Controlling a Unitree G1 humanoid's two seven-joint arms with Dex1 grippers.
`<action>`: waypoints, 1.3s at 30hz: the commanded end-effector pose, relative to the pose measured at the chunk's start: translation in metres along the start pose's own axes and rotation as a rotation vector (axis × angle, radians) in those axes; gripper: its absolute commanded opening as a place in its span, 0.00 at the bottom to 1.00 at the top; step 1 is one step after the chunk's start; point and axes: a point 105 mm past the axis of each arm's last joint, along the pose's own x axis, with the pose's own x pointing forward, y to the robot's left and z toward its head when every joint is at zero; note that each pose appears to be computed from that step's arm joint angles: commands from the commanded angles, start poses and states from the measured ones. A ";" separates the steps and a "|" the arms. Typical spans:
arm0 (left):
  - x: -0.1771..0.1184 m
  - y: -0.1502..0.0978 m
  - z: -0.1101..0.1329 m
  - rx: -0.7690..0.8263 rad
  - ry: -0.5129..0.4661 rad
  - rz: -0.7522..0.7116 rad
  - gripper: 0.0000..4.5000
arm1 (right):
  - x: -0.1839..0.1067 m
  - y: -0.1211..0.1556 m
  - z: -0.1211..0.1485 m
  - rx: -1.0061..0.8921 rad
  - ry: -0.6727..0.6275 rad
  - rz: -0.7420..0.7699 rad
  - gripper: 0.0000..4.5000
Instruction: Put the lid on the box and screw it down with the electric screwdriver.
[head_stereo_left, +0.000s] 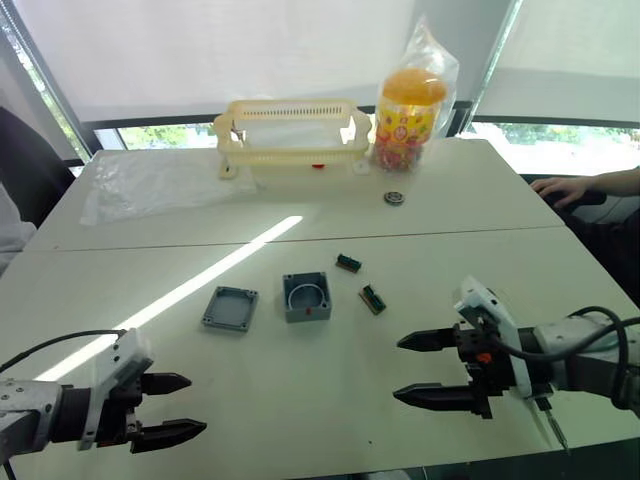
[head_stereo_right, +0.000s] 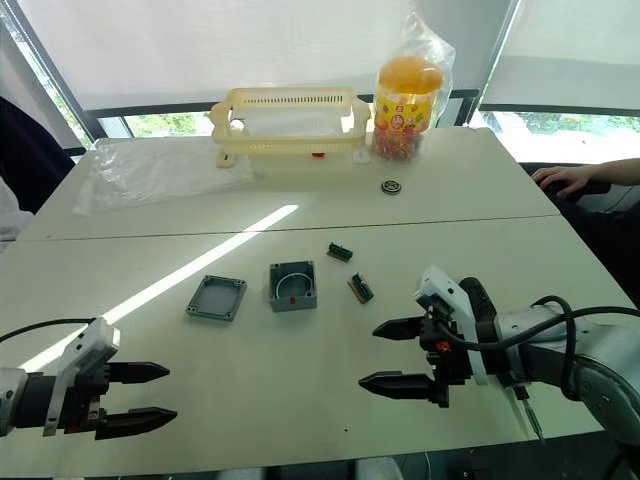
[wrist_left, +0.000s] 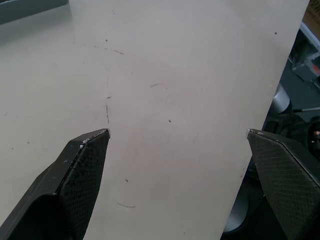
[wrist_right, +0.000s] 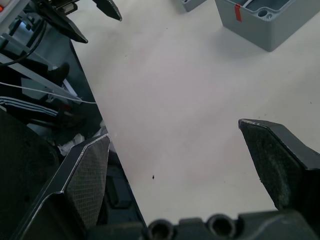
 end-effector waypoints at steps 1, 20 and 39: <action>-0.002 0.000 0.008 0.045 -0.019 0.006 1.00 | 0.000 0.000 0.007 -0.042 -0.018 -0.004 1.00; -0.010 0.021 0.031 0.092 -0.053 0.167 1.00 | 0.000 -0.017 0.011 -0.064 0.002 -0.063 1.00; -0.010 0.037 0.142 0.641 0.195 -0.042 1.00 | 0.008 0.005 0.033 -0.167 0.014 -0.072 1.00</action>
